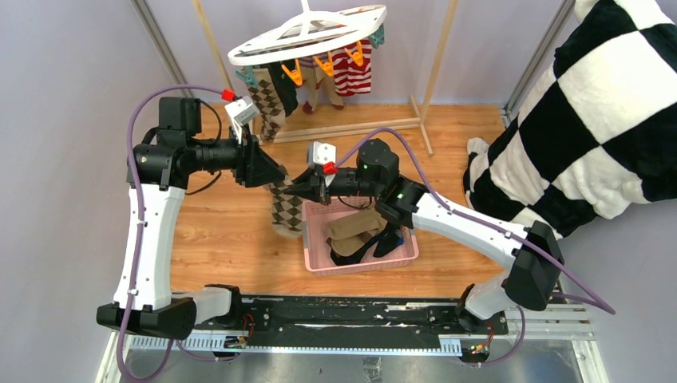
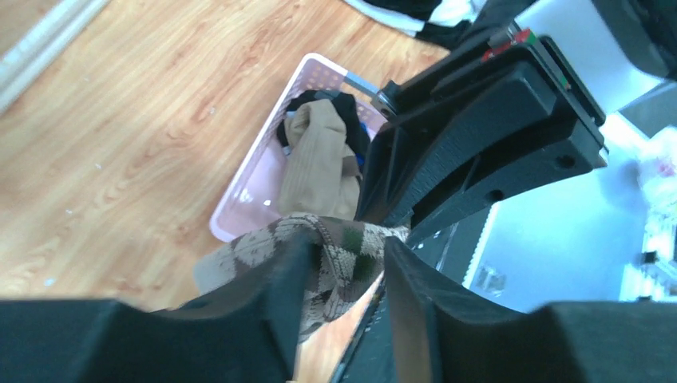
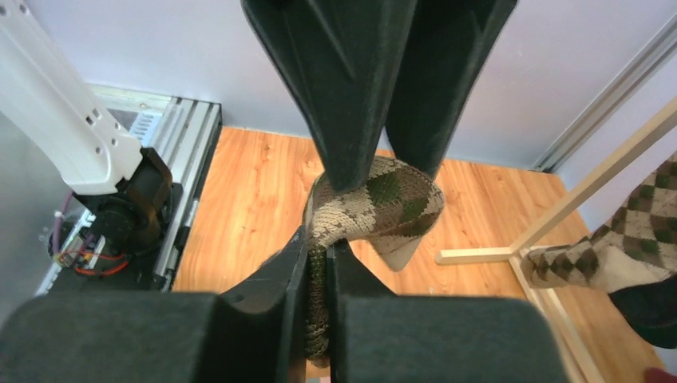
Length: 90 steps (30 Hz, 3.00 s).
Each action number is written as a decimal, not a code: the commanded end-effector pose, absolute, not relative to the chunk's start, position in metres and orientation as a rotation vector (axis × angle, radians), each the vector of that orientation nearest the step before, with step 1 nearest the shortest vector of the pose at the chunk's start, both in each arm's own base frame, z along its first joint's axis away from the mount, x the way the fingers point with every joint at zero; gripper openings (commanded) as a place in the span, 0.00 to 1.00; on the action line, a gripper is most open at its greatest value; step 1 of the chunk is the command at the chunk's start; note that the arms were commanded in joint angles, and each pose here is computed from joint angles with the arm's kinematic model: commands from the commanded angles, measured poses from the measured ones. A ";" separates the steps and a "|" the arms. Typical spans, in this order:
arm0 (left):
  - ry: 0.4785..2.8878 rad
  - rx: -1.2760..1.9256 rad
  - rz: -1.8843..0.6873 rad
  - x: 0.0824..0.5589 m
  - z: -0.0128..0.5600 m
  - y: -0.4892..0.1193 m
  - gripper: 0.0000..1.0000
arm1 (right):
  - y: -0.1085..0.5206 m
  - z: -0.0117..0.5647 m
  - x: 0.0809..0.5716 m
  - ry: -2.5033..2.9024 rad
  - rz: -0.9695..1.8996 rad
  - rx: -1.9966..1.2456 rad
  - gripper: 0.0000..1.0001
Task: Remove the socks clipped to the hanger
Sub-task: Place the sock in the bin, then remove the sock from the hanger.
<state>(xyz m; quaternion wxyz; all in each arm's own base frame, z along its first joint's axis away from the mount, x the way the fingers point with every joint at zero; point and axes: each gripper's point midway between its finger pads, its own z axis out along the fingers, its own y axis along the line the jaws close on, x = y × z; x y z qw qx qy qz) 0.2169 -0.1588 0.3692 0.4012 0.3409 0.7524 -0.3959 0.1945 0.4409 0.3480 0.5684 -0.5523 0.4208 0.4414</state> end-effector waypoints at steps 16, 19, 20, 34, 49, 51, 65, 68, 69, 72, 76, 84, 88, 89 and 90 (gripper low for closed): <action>2.049 0.704 -0.585 0.249 0.349 -0.106 1.00 | 0.356 0.197 0.200 1.842 1.092 -0.958 0.00; 2.068 0.670 -0.564 0.252 0.345 -0.097 1.00 | 0.322 0.150 0.223 2.025 0.946 -0.780 0.00; 2.070 0.668 -0.558 0.252 0.344 -0.096 1.00 | 0.311 0.135 0.229 2.071 0.896 -0.735 0.00; 2.097 0.608 -0.528 0.259 0.339 -0.081 1.00 | 0.344 0.126 0.265 2.056 0.870 -0.771 0.01; 2.166 0.452 -0.539 0.278 0.327 -0.052 1.00 | 0.308 0.162 0.282 1.911 0.637 -0.689 0.62; 2.179 0.436 -0.541 0.281 0.323 -0.050 1.00 | 0.314 0.169 0.270 1.893 0.718 -0.692 0.62; 2.202 0.334 -0.428 0.307 0.309 -0.029 1.00 | 0.344 0.122 0.259 1.921 0.726 -0.652 0.55; 2.210 0.327 -0.409 0.307 0.306 -0.025 1.00 | 0.358 0.192 0.287 1.716 0.670 -0.641 0.67; 2.219 0.310 -0.405 0.307 0.304 -0.021 1.00 | 0.365 0.210 0.295 1.669 0.659 -0.657 0.72; 2.244 0.248 -0.429 0.311 0.296 -0.012 1.00 | 0.399 0.242 0.321 1.580 0.635 -0.706 0.81; 2.282 0.159 -0.459 0.318 0.283 0.005 1.00 | 0.445 0.258 0.363 1.504 0.643 -0.702 0.89; 2.343 0.139 -0.549 0.326 0.254 0.008 1.00 | 0.509 0.266 0.440 1.341 0.736 -0.664 0.94; 2.347 0.153 -0.556 0.329 0.249 0.013 1.00 | 0.521 0.270 0.476 1.290 0.751 -0.614 0.94; 2.347 0.153 -0.560 0.330 0.247 0.015 1.00 | 0.524 0.269 0.483 1.276 0.758 -0.608 0.93; 2.349 0.154 -0.573 0.330 0.245 0.015 1.00 | 0.526 0.271 0.489 1.254 0.767 -0.603 0.93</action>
